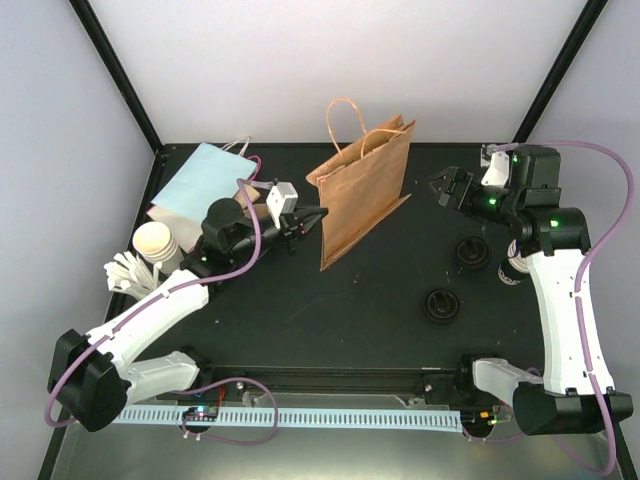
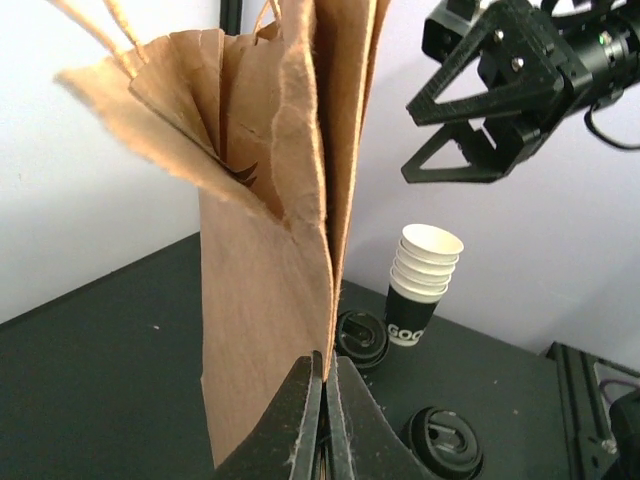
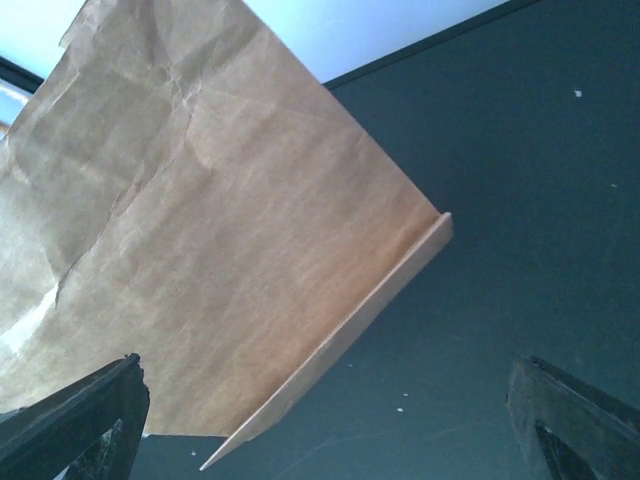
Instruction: Pack the takeout coffee
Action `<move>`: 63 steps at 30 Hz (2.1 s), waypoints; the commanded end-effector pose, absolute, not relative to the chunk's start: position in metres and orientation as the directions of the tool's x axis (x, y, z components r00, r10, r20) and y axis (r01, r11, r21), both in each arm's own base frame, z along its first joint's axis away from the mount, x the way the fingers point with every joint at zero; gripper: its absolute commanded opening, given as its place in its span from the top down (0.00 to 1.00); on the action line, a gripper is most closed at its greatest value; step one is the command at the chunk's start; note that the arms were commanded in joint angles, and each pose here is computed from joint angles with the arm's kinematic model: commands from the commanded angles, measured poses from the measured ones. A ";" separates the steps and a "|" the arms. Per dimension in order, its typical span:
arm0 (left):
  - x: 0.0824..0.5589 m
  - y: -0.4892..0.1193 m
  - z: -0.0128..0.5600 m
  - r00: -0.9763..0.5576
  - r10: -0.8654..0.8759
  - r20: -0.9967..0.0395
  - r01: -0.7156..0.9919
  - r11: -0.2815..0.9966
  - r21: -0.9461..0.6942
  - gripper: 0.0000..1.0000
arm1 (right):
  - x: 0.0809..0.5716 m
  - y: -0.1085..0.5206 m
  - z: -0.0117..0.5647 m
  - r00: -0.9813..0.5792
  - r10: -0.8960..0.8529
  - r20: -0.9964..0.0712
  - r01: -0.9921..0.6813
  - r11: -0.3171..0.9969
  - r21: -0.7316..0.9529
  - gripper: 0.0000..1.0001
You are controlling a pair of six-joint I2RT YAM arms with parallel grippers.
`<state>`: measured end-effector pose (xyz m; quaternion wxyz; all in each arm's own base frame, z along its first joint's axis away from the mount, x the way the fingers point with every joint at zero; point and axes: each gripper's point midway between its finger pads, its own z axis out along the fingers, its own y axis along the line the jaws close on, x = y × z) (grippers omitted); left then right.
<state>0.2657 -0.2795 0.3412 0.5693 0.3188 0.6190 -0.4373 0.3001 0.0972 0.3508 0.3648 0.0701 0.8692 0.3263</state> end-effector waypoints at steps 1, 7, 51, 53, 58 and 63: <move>0.257 -0.284 0.337 -0.001 -0.032 -1.000 0.919 0.394 -0.013 0.99 | 0.296 0.084 0.351 -0.706 0.343 -0.620 -0.078 0.832 0.549 0.00; 0.256 -0.282 0.321 0.065 0.046 -0.997 0.910 0.407 0.078 0.98 | 0.294 0.086 0.369 -0.698 0.333 -0.634 -0.107 0.827 0.552 0.00; 0.247 -0.298 0.271 0.096 0.205 -0.974 0.898 0.405 0.174 0.98 | 0.297 0.130 0.339 -0.799 0.457 -0.390 0.042 0.690 0.723 0.02; 0.246 -0.299 0.269 0.099 0.215 -0.972 0.898 0.401 0.180 0.99 | 0.295 0.130 0.332 -0.807 0.454 -0.378 0.050 0.690 0.722 0.03; 0.244 -0.302 0.265 0.102 0.229 -0.968 0.901 0.391 0.188 0.99 | 0.288 0.129 0.316 -0.822 0.440 -0.360 0.062 0.699 0.712 0.10; 0.241 -0.304 0.261 0.106 0.239 -0.965 0.905 0.379 0.193 0.98 | 0.282 0.129 0.306 -0.832 0.430 -0.350 0.068 0.706 0.705 0.15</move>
